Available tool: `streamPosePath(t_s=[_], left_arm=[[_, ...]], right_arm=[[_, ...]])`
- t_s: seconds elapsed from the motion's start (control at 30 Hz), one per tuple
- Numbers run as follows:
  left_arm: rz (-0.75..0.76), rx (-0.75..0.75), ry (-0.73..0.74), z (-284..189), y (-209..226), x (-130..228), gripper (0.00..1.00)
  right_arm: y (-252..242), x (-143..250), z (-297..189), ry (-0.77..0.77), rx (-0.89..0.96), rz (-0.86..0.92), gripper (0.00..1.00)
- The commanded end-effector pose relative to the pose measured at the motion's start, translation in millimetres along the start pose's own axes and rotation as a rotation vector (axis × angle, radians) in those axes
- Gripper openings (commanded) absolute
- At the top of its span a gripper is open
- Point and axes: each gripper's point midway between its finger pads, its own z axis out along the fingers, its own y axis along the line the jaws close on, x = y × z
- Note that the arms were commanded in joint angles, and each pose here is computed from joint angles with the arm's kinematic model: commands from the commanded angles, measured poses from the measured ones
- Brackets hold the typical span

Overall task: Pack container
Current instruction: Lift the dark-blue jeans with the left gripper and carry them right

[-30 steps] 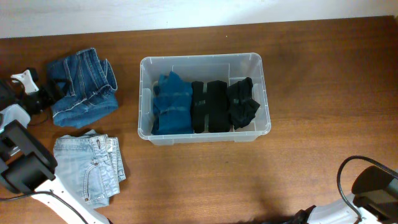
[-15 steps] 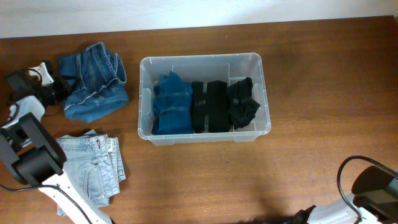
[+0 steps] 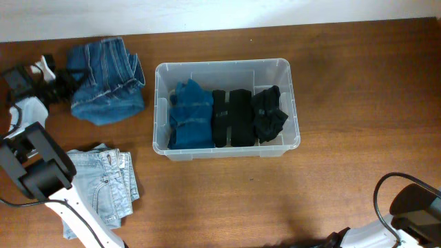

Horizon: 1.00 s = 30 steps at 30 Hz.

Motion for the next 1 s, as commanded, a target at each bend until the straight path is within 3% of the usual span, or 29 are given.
streamPosePath(t_s=[0.0, 0.23, 0.57, 0.97], left_arm=[[0.12, 0.193, 0.006, -10, -86, -30, 0.01], [0.294, 0.265, -0.024, -17, -181, -60, 0.01], [0.51, 0.416, -0.018, -21, -298, -54, 0.01], [0.377, 0.557, 0.124, -19, -389, -12, 0.01]], right_arm=[[-6, 2, -6, -0.012, 0.018, 0.004, 0.98], [-6, 2, -6, -0.012, 0.018, 0.004, 0.98], [-6, 2, -6, -0.012, 0.018, 0.004, 0.98], [-5, 2, -6, -0.012, 0.017, 0.004, 0.98]])
